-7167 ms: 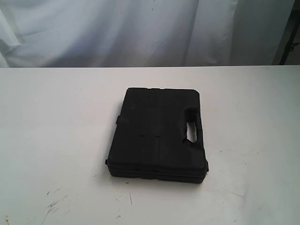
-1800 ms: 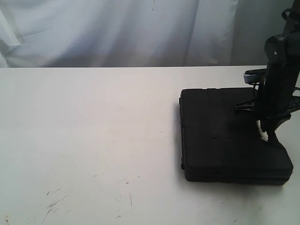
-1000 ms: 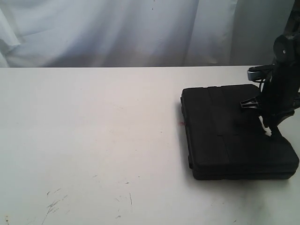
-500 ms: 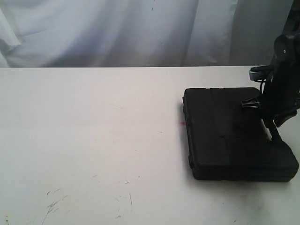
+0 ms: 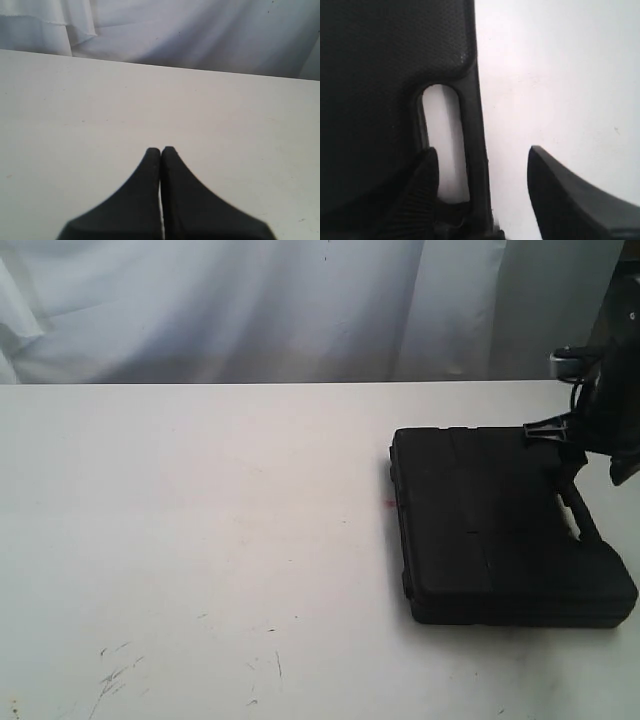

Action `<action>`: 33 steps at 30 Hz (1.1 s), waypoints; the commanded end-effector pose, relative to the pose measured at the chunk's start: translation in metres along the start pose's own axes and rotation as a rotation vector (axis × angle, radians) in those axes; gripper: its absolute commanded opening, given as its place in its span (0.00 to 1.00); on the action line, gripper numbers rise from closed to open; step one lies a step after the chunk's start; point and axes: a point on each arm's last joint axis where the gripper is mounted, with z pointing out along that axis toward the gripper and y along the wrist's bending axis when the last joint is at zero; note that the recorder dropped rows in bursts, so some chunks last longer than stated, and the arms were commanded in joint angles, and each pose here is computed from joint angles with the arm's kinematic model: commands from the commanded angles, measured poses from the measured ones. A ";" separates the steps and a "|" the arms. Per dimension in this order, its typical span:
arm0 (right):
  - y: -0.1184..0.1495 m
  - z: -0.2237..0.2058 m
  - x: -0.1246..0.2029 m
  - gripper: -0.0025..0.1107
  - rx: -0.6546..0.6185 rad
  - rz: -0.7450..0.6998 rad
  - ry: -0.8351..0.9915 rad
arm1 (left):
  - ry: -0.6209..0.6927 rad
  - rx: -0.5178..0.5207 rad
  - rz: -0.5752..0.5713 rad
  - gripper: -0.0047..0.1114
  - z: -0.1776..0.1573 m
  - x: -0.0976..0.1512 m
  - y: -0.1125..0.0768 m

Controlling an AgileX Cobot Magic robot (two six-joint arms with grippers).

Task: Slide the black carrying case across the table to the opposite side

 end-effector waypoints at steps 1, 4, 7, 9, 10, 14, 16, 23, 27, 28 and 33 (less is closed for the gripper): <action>-0.004 -0.039 0.005 0.33 -0.069 0.084 -0.054 | -0.015 -0.001 0.000 0.04 0.000 0.000 0.000; -0.003 -0.075 0.012 0.07 -0.164 0.052 -0.121 | -0.015 -0.001 0.000 0.04 0.000 0.000 0.000; -0.006 -0.102 0.019 0.02 -0.189 0.058 -0.192 | -0.015 -0.001 0.000 0.04 0.000 0.000 0.000; -0.009 -0.119 0.028 0.02 -0.202 0.062 -0.253 | -0.015 -0.001 0.000 0.04 0.000 0.000 0.000; -0.010 -0.128 0.034 0.02 -0.217 0.067 -0.288 | -0.015 -0.001 0.000 0.04 0.000 0.000 0.000; -0.011 -0.148 0.068 0.02 -0.290 0.087 -0.411 | -0.015 -0.001 0.000 0.04 0.000 0.000 0.000; -0.009 -0.165 0.109 0.02 -0.369 0.076 -0.554 | -0.015 -0.001 0.000 0.04 0.000 0.000 0.000; -0.029 -0.207 0.213 0.02 -0.456 0.053 -0.815 | -0.015 -0.001 0.000 0.04 0.000 0.000 0.000; -0.042 -0.230 0.244 0.02 -0.483 0.061 -0.942 | -0.015 -0.001 0.000 0.04 0.000 0.000 0.000; -0.044 -0.234 0.250 0.02 -0.489 0.063 -0.968 | -0.015 -0.001 0.000 0.04 0.000 0.000 0.000; -0.058 -0.249 0.279 0.02 -0.474 0.059 -1.101 | -0.015 -0.001 0.000 0.04 0.000 0.000 0.000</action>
